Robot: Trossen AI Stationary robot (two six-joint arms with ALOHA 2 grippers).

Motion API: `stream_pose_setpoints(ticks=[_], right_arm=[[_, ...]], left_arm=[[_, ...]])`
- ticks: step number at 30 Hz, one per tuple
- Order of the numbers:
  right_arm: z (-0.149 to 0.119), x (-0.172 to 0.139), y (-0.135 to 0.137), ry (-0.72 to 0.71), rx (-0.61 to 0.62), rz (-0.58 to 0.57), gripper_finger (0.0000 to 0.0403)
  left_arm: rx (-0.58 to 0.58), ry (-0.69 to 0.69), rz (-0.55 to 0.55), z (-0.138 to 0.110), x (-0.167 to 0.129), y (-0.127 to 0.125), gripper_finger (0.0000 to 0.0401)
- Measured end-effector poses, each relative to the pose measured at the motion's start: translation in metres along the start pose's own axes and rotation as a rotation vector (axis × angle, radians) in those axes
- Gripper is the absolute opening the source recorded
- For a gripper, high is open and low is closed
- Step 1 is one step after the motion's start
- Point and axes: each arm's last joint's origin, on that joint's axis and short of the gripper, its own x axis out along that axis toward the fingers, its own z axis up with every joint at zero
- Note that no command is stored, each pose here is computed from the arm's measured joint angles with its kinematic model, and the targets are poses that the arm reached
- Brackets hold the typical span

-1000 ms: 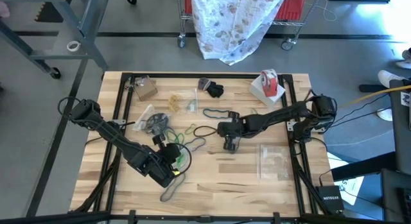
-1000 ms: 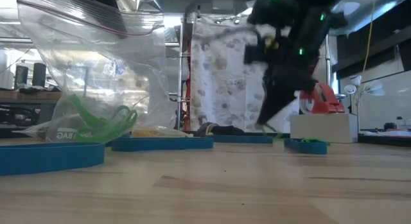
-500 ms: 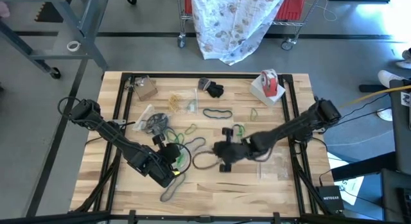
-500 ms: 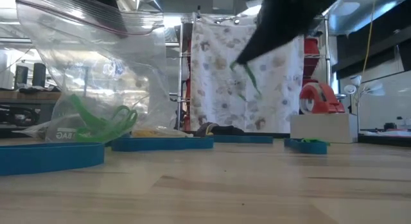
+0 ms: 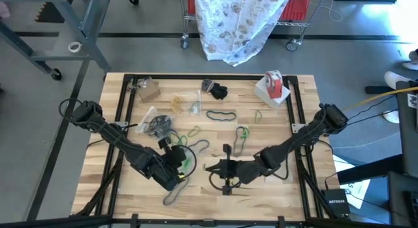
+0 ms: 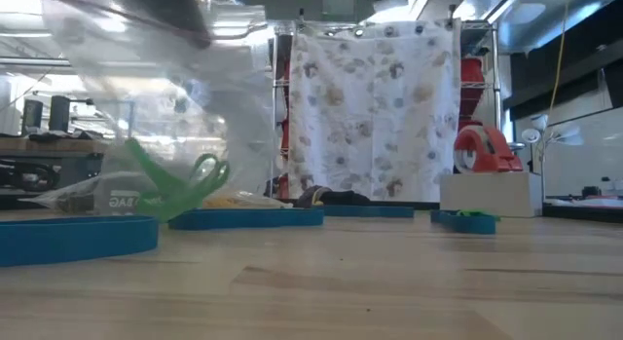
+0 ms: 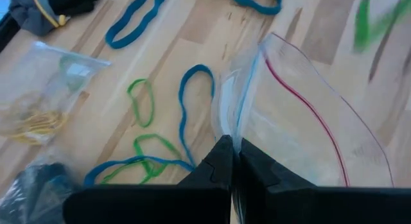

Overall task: Sort rubber bands
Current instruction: Put the green rubber band into the transparent zip bag

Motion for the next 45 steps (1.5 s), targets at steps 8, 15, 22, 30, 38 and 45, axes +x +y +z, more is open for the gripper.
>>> stream_pose_setpoints(ticks=[8, 15, 22, 30, 38, 45], right_arm=[[0.009, 0.021, 0.001, -0.212, -0.032, 0.048, 0.0], [0.005, 0.039, -0.016, -0.234, -0.01, 0.043, 0.0], [-0.001, 0.047, -0.029, -0.167, 0.046, 0.031, 0.0031], [-0.007, 0.039, -0.024, -0.047, -0.008, 0.03, 0.0127], [0.004, -0.006, -0.037, 0.125, 0.004, -0.147, 0.013], [-0.016, -0.041, -0.077, 0.483, 0.134, -0.382, 0.0111]], left_arm=[[-0.025, -0.034, -0.03, 0.007, 0.003, -0.002, 0.0], [-0.039, -0.064, -0.059, 0.011, 0.004, -0.005, 0.0], [-0.029, -0.066, -0.061, 0.012, 0.004, -0.005, 0.0], [-0.006, -0.05, -0.043, 0.01, 0.004, -0.003, 0.0], [0.026, -0.021, -0.015, 0.006, 0.003, 0.0, 0.0], [0.028, -0.024, -0.021, 0.005, 0.002, -0.001, 0.0]])
